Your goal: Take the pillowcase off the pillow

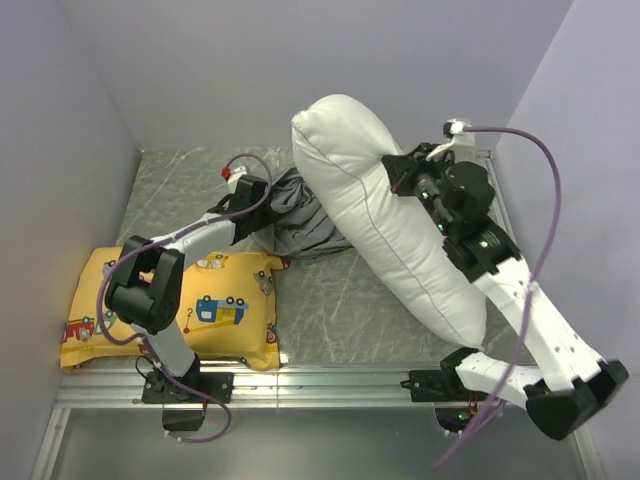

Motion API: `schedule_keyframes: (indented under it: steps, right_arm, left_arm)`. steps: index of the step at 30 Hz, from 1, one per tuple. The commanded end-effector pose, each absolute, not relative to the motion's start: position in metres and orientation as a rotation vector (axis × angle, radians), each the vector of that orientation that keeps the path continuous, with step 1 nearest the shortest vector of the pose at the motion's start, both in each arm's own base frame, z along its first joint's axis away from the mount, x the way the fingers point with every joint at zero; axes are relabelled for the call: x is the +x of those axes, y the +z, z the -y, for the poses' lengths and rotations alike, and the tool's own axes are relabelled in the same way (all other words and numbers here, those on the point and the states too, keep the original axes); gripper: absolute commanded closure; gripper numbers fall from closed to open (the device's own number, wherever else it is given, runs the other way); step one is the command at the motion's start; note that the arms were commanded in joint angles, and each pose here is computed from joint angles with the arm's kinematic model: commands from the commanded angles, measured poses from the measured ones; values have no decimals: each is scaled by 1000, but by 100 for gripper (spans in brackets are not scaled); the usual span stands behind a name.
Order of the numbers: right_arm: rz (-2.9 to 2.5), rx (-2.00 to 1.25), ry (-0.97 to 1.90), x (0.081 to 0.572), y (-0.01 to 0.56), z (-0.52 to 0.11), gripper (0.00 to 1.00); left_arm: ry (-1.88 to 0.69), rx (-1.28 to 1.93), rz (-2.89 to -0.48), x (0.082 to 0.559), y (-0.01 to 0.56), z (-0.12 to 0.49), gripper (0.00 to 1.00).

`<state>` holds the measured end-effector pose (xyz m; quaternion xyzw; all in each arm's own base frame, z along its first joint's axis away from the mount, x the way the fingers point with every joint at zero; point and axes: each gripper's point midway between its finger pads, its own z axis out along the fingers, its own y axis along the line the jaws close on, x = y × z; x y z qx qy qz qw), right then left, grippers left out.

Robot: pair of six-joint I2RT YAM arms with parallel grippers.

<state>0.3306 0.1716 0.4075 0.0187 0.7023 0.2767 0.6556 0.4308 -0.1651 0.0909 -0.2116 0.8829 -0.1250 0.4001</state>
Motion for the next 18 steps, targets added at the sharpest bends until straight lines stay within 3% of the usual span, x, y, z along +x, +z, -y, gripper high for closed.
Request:
schedule_keyframes:
  steps: [1,2,5,14,16,17,18]
  right_arm:
    - [-1415,192,612,365,427,-164,100]
    - [-1425,201,617,370,416,-166,100]
    - [-1468,208,665,383,370,-184,100]
    - [-1672,184,713,387,269,-226,98]
    - [-1697,175,705,383,268,-225,79]
    - [-1712,157,697,378,270,-224,62]
    - [-1716,139,699,375,273,-224,54]
  left_arm:
    - [-483,-519,-2117,430,143,179,57]
    - [-501,-515,-2108,428,148,180,45]
    - [-530,-505,-2076,419,166,178,29]
    - [-566,-453,-1989,392,220,167,24]
    - [-573,-441,-1973,383,229,163,23]
    - [-587,-436,-1956,377,237,161,23]
    - [-595,-427,-1950,374,242,161,23]
